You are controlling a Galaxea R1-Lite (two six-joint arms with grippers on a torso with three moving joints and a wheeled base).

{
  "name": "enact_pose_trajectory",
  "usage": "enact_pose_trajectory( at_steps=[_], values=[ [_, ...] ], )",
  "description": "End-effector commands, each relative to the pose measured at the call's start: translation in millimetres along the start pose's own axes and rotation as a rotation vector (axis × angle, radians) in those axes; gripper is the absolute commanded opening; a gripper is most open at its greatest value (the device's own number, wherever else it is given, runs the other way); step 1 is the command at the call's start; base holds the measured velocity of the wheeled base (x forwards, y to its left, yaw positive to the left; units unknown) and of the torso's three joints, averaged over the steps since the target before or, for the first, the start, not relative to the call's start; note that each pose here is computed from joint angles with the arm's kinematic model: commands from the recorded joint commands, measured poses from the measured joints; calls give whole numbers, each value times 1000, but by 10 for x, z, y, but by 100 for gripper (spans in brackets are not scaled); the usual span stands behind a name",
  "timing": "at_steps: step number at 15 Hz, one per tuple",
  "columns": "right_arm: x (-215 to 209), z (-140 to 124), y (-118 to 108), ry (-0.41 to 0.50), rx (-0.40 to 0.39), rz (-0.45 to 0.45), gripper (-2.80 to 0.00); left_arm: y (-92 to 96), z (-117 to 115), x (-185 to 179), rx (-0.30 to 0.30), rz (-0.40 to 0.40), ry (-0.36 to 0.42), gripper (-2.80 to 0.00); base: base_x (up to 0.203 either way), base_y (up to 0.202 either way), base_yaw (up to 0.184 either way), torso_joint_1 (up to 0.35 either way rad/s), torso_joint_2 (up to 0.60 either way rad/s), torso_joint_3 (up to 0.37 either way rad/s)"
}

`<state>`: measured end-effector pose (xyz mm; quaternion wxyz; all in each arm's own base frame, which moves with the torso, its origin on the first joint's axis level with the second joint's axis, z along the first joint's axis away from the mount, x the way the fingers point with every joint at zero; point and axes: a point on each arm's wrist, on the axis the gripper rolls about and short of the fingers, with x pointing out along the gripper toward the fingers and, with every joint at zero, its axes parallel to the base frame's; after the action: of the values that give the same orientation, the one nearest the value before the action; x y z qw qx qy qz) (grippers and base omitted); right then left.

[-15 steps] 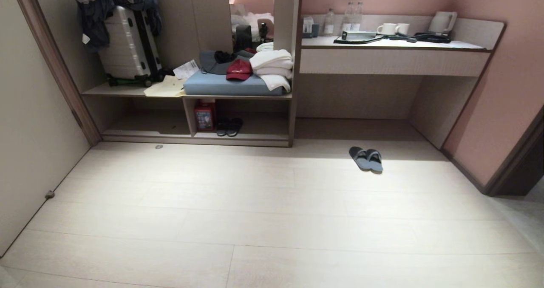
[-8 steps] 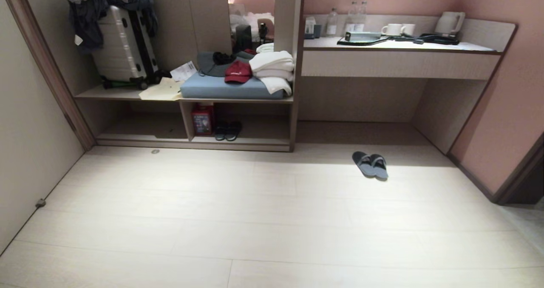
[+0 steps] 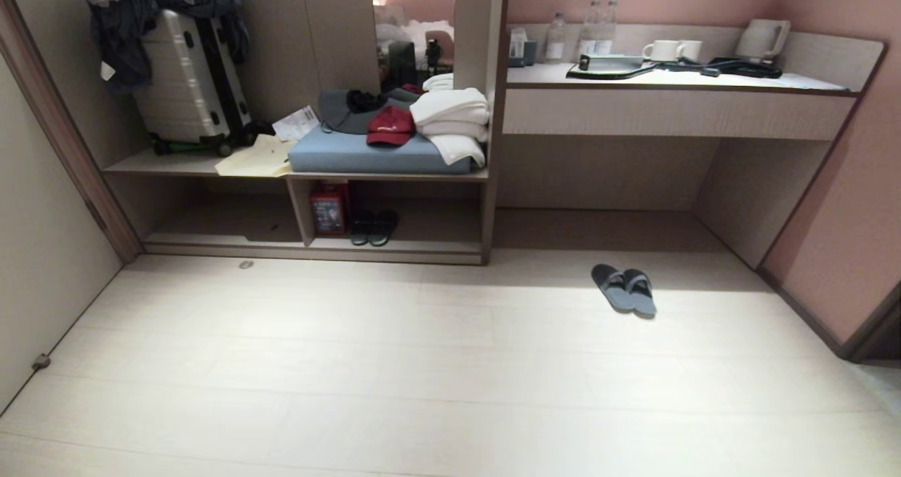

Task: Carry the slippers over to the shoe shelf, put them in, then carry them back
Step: Pick up the slippers on the floor

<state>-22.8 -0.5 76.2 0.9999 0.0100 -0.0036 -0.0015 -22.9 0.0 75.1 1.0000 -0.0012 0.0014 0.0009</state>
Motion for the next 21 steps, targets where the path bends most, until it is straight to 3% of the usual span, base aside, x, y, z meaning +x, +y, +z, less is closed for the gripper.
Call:
enact_pose_trajectory(
  at_steps=[1, 21],
  values=[
    [0, -1, 0, 1, 0, 0, -280, 0, 1, 1, -1, 0, 0, -280, 196, 0, 0, 11, 2, 7],
    [0, 1, 0, 0, 0, 0, -280, 0, -2, 2, -1, 0, 0, -280, 195, 0, 1, 2, 3, 1]
  ],
)
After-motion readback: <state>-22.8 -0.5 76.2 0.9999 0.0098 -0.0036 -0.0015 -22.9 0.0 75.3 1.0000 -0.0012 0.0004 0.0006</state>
